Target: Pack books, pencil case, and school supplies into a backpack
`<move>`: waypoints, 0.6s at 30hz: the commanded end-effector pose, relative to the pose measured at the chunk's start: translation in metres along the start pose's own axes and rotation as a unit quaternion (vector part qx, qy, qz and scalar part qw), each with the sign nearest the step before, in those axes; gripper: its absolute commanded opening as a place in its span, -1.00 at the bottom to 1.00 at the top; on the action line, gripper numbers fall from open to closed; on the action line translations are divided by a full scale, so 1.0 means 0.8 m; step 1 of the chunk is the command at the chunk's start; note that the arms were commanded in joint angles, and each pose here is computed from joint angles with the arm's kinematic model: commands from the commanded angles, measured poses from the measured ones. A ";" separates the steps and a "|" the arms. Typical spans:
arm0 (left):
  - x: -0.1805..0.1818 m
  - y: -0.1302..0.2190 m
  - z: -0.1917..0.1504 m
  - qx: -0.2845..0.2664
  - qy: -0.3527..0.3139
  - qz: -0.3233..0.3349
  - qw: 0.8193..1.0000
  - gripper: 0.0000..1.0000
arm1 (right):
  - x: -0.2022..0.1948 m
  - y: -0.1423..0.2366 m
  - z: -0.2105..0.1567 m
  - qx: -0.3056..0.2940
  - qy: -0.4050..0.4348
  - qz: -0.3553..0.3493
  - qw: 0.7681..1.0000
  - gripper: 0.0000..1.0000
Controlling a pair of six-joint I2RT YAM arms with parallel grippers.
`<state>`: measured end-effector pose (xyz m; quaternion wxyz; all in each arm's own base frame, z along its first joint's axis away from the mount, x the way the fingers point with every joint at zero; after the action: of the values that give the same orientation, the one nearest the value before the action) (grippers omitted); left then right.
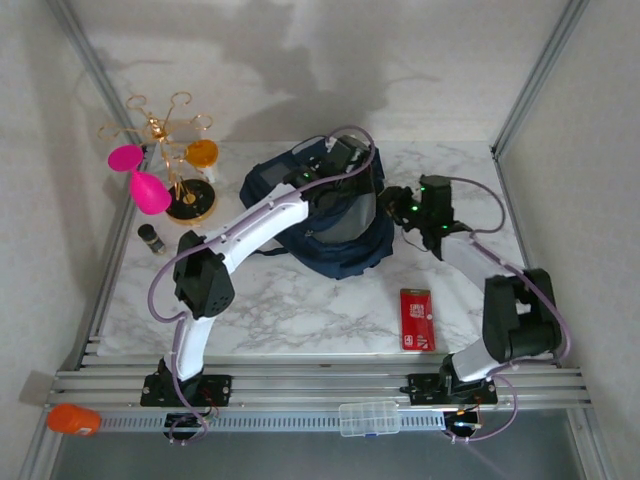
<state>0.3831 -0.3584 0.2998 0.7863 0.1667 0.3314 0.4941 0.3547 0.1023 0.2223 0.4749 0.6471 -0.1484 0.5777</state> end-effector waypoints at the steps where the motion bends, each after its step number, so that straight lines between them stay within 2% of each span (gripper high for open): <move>1: -0.040 -0.008 -0.011 -0.016 0.031 -0.053 0.998 -1.00 | -0.028 0.035 0.013 -0.027 0.032 -0.076 0.996 -0.39; 6: -0.061 -0.038 -0.029 0.000 0.077 -0.100 0.992 -1.00 | -0.029 0.075 0.030 -0.069 0.049 -0.099 0.992 -0.28; 10: -0.054 -0.039 -0.027 0.006 0.077 -0.098 0.992 -1.00 | -0.018 0.083 0.027 -0.054 0.078 -0.114 0.989 -0.22; 13: -0.037 -0.019 -0.022 0.017 0.056 -0.090 0.994 -0.45 | -0.014 0.089 0.019 -0.035 0.098 -0.130 0.986 -0.15; 18: 0.012 0.049 -0.038 0.001 0.056 -0.086 0.995 0.10 | -0.006 0.077 -0.027 0.021 0.165 -0.172 0.971 0.04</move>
<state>0.3563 -0.3668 0.2570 0.7876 0.1624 0.4005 0.4392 0.3070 0.0689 0.2375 0.5679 0.5906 -0.0106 0.5732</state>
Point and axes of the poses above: each hand's point on the last joint's axis, 136 mm out from that joint toward the fingers, its own y axis back along the fingers, its own x axis along the line the jaws close on, z = x × y, the point moved 9 cm from there along y, back along the fingers, and after that the axes turned 14 degrees about -y, right-handed, at the moved point
